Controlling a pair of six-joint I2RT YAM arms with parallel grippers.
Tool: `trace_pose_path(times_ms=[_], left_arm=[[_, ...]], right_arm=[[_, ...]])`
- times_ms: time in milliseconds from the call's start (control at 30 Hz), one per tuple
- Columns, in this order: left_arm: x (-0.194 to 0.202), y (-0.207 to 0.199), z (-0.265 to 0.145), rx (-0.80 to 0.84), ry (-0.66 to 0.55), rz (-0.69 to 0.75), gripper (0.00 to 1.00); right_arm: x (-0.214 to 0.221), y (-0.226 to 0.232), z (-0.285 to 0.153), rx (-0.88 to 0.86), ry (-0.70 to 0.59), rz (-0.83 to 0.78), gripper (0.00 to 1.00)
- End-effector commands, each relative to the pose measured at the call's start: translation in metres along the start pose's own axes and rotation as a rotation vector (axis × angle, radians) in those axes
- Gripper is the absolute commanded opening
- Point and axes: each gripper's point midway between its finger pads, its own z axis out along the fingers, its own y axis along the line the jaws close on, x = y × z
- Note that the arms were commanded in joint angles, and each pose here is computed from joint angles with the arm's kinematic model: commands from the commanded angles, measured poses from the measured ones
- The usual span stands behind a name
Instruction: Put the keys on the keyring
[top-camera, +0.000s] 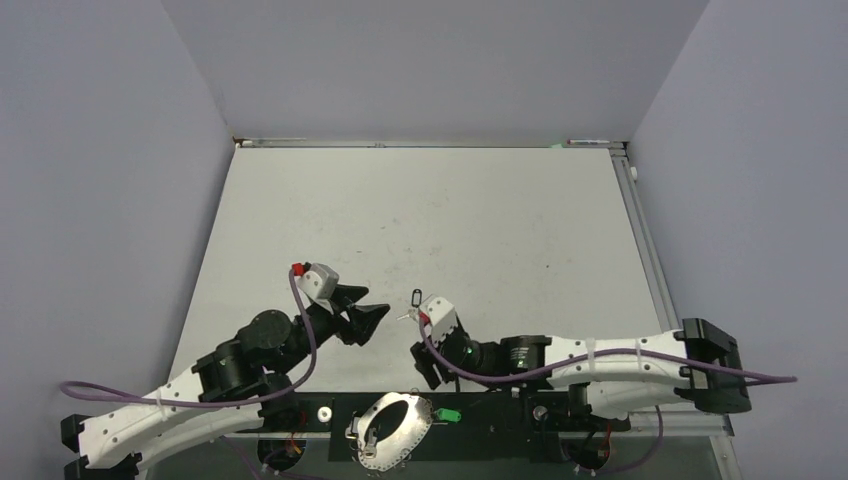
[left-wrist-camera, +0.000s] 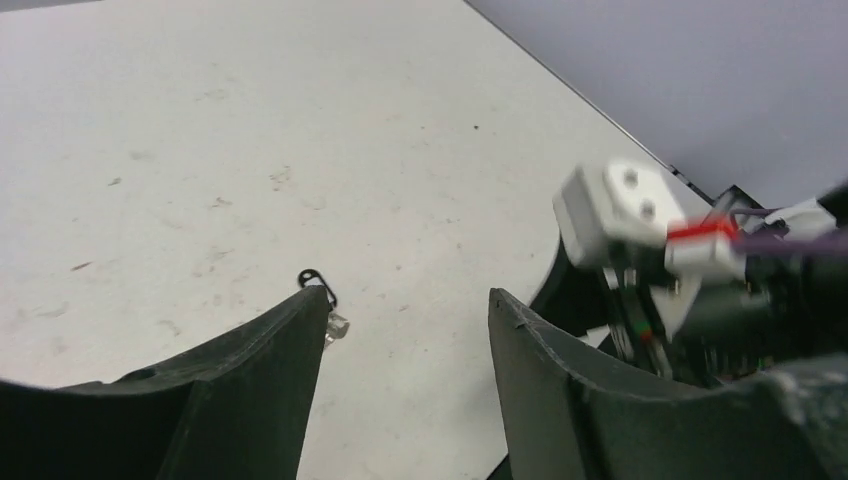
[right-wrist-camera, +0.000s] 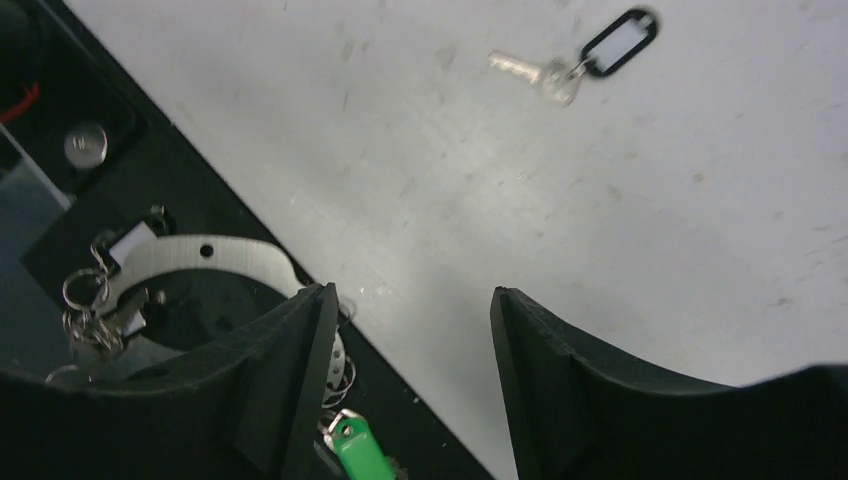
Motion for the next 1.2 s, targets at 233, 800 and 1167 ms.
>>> trace_pose_path(times_ms=[233, 800, 1167], left_arm=[[-0.034, 0.045, -0.050, -0.252, 0.055, 0.057, 0.59], [-0.033, 0.052, -0.065, -0.241, -0.004, 0.021, 0.59], [-0.033, 0.052, -0.065, -0.241, -0.008, 0.019, 0.58]], right_arm=[[0.060, 0.071, 0.045, 0.000, 0.102, -0.132, 0.67], [0.104, 0.060, 0.076, 0.106, 0.286, -0.485, 0.70], [0.052, -0.028, 0.085, 0.247, 0.203, -0.390, 0.68]])
